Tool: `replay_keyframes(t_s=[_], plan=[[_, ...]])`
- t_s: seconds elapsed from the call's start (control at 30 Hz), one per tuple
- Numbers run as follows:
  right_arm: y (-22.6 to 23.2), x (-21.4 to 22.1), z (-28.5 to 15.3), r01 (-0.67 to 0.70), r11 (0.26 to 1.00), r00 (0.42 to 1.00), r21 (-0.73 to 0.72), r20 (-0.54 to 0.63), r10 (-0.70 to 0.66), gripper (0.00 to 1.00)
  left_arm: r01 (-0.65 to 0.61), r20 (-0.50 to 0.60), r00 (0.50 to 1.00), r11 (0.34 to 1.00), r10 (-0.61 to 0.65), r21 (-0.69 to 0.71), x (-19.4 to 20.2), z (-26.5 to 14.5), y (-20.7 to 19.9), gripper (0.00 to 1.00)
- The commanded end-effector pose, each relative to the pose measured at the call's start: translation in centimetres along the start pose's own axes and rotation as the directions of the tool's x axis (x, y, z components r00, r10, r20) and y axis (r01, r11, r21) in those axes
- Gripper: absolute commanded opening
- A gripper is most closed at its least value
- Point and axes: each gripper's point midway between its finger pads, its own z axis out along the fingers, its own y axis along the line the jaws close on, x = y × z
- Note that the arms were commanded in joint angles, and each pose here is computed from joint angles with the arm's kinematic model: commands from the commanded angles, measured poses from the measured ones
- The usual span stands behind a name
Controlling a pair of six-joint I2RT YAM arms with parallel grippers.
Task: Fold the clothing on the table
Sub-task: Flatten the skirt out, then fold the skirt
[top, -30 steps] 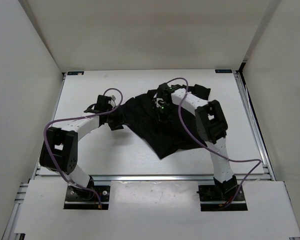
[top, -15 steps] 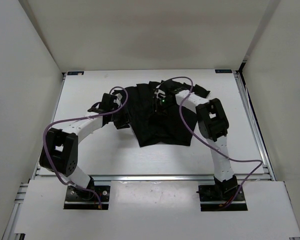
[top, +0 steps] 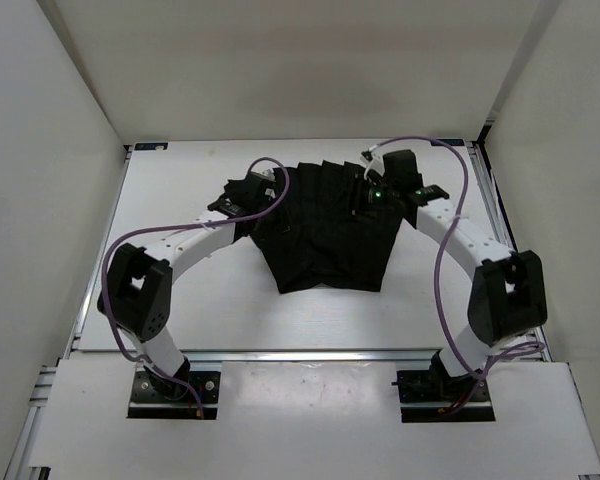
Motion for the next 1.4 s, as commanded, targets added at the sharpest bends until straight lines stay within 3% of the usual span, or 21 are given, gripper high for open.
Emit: replay_keyframes(t_s=[0.0,0.37,0.83,0.93,1.03,1.13,1.17,1.3,1.37], plan=[[-3.1,2.4,-1.1,-0.036,0.996,0.999,0.080,0.006,0.036,0.47,0.019,0.031,0.999,0.995,-0.016,-0.098,-0.3,0.5,0.8,0.58],[-5.7,3.5,-4.9,-0.091,0.989,0.994,0.115,0.063,0.084,0.48,0.038,0.052,0.998,0.985,-0.029,-0.171,0.6,1.0,1.8,0.60],[-5.9,4.6,-5.5,-0.092,0.987,0.994,0.129,0.063,0.084,0.49,0.017,-0.055,0.998,0.976,-0.030,-0.219,4.6,3.1,2.8,0.59],[-6.2,4.9,-5.7,-0.111,0.985,0.993,0.132,0.063,0.103,0.49,0.023,-0.069,0.997,0.981,-0.037,-0.194,5.2,4.0,2.4,0.45],[-6.4,5.4,-5.8,-0.121,0.983,0.992,0.137,0.062,0.113,0.49,0.021,-0.072,0.997,0.987,-0.033,-0.161,4.8,4.3,1.6,0.00],[-7.5,6.2,-6.4,-0.132,0.977,0.991,0.167,0.057,0.124,0.51,0.043,-0.047,0.998,0.992,-0.048,-0.116,2.7,3.3,0.2,0.00],[-9.3,7.4,-7.2,-0.137,0.956,0.991,0.261,0.047,0.129,0.53,0.046,0.032,0.999,0.998,-0.045,-0.047,0.1,0.8,-1.6,0.00],[-11.7,8.9,-8.8,-0.177,0.904,0.984,0.389,0.043,0.174,0.63,0.068,0.098,0.993,0.998,-0.067,-0.009,-1.8,-1.9,-1.3,0.00],[-13.1,10.6,-9.6,-0.201,0.870,0.977,0.451,0.027,0.212,0.63,0.080,0.106,0.991,0.997,-0.078,-0.016,-1.6,-2.6,-0.1,0.00]])
